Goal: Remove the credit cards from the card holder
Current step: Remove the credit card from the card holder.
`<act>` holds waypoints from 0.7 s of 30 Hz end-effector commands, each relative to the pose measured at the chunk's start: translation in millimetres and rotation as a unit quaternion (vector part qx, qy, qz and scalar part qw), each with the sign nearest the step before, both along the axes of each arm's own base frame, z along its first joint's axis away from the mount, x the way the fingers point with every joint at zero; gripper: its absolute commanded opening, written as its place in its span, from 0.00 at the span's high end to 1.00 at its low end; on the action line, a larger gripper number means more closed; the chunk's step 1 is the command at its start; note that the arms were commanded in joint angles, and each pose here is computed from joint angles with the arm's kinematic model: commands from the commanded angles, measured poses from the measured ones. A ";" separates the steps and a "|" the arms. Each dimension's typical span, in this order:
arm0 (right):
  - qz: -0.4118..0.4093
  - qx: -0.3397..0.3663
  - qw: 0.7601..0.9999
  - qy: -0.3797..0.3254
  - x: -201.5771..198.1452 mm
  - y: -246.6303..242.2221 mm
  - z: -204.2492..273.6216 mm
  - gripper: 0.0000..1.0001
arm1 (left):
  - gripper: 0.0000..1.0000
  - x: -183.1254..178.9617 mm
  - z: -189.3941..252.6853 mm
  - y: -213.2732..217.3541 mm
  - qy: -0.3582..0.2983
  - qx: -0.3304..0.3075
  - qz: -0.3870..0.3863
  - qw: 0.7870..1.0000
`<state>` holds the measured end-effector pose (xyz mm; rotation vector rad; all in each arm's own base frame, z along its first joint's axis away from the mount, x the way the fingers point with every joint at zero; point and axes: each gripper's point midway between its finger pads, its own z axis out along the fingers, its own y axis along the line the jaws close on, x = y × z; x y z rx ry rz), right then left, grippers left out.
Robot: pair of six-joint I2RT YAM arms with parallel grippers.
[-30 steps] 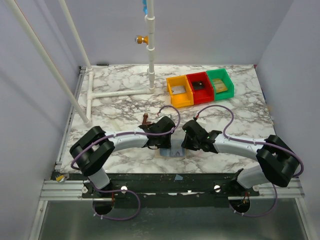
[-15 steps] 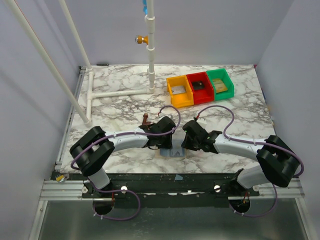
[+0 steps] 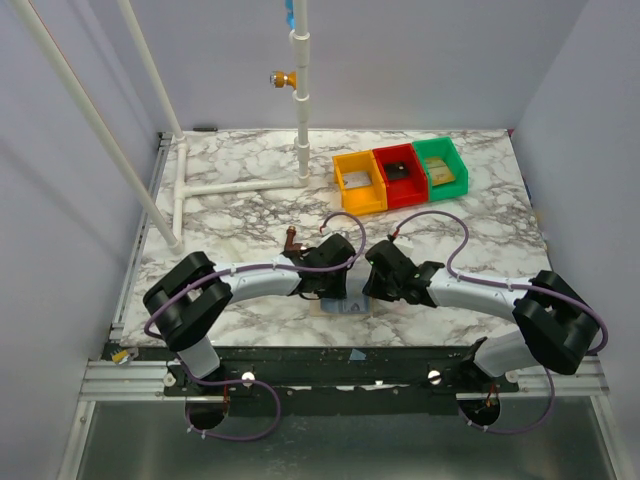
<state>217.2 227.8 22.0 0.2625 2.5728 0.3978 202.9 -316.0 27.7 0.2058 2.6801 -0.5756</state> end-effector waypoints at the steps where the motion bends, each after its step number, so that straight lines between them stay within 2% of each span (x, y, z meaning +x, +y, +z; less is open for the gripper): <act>1: -0.004 -0.059 0.998 0.038 -21.3 -27.6 -31.4 0.71 | 0.73 -0.1 -12.9 13.3 -0.008 0.049 0.007 0.999; 8: -0.008 -0.042 0.999 0.030 -20.3 -24.6 -27.3 0.71 | 0.71 -1.4 -17.9 10.4 -0.007 0.066 0.003 0.998; 21: -0.009 -0.038 0.999 0.033 -23.1 -25.3 -30.7 0.71 | 0.71 -1.5 -24.8 29.8 -0.011 0.105 0.019 0.994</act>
